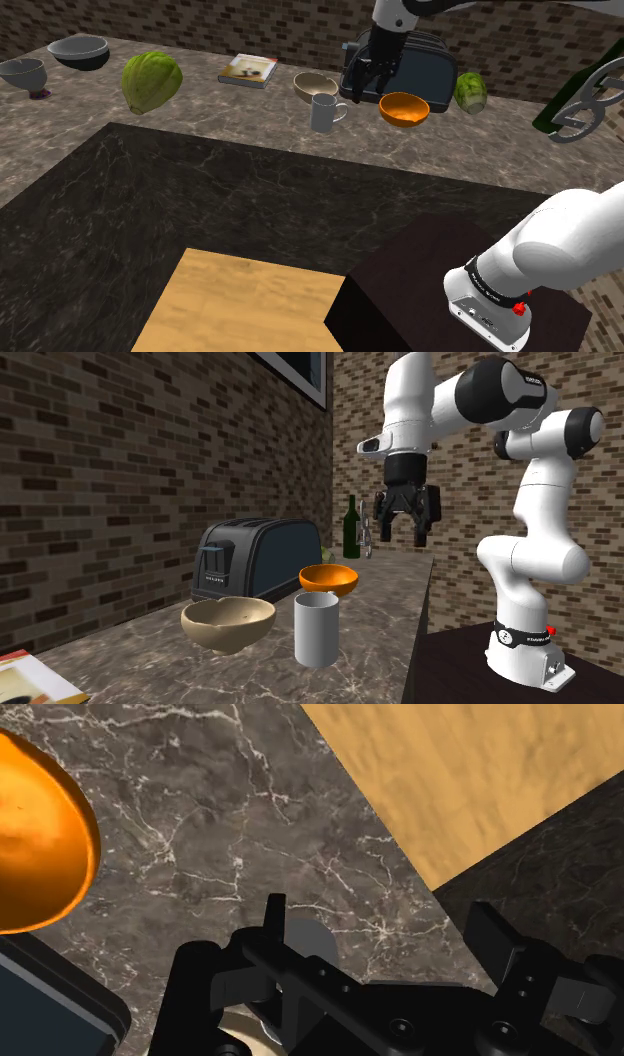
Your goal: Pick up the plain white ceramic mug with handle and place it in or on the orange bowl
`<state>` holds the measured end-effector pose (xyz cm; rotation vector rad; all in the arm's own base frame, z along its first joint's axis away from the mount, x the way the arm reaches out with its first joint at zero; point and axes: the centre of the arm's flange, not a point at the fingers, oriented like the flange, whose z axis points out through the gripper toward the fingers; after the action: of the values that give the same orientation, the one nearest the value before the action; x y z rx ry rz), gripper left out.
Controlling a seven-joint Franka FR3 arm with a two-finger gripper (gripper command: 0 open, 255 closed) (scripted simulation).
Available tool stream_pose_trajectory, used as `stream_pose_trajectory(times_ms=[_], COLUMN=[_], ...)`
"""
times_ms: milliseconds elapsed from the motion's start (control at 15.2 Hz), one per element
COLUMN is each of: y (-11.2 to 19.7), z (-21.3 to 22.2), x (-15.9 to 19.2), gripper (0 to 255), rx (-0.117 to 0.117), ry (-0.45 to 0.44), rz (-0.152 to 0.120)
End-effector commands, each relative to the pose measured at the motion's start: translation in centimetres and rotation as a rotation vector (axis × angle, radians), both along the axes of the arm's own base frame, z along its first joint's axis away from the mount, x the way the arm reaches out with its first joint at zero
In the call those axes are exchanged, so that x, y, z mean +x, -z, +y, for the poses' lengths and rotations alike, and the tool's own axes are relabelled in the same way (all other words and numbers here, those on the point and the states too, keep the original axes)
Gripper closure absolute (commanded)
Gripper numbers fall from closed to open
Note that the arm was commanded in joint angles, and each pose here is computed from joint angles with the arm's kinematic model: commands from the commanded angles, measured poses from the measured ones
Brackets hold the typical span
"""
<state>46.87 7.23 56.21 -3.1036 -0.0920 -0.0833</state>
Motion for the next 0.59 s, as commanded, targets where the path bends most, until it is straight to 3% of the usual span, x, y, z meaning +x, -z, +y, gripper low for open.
stream_pose_trajectory(times_ms=[0, 528], y=[0.9, 4.7], z=[0.1, 2.3], x=[2.3, 12.0], gripper=[0, 0], rx=[-0.005, -0.028], ry=[0.001, 0.004], rz=[-0.002, -0.006])
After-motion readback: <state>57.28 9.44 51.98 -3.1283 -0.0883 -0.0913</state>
